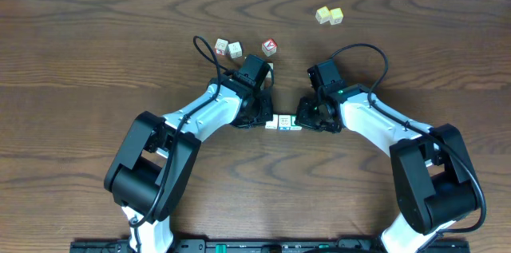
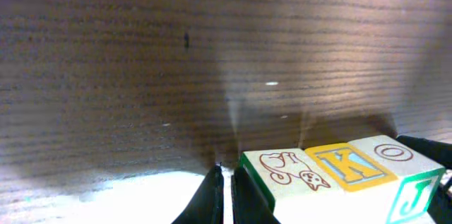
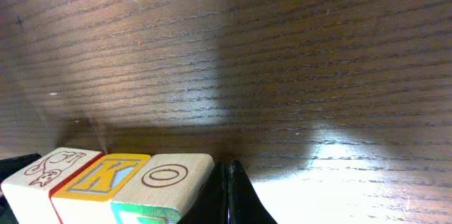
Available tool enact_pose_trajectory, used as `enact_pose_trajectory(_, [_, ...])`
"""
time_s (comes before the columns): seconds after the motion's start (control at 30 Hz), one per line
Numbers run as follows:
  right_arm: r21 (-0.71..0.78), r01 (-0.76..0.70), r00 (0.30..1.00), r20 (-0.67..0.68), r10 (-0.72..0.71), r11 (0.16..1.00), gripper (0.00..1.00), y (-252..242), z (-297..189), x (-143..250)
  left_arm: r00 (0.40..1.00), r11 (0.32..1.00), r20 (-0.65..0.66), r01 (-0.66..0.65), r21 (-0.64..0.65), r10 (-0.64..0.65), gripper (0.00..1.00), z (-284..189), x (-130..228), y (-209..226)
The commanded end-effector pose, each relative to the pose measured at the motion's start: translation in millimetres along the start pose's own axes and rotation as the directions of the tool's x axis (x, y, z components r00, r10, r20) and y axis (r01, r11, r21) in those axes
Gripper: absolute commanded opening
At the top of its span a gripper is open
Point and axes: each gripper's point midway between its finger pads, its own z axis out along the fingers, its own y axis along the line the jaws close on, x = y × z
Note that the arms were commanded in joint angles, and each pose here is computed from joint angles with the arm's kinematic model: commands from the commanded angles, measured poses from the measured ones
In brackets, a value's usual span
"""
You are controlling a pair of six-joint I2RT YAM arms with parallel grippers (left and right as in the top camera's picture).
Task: Lift 3 blocks
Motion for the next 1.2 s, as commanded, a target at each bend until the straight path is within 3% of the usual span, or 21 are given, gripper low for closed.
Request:
enact_pose_trajectory(0.0, [0.014, 0.016, 1.000, -0.026, -0.016, 1.000, 0.01, -4, 7, 7, 1.000, 1.000, -0.012, 0.012, -0.012, -0.012, 0.08, 7, 3, 5])
enact_pose_trajectory(0.93, [-0.014, 0.018, 0.999, -0.031, -0.018, 1.000, 0.01, 2, 7, 7, 0.998, 0.998, -0.019, 0.056, -0.018, -0.056, 0.07, 6, 5, 6])
enact_pose_trajectory(1.17, [-0.095, 0.022, 0.998, -0.053, -0.027, 0.995, 0.01, 17, 6, 10, 0.999, 0.999, -0.038, 0.031, 0.029, -0.030, 0.07, 1, 8, -3])
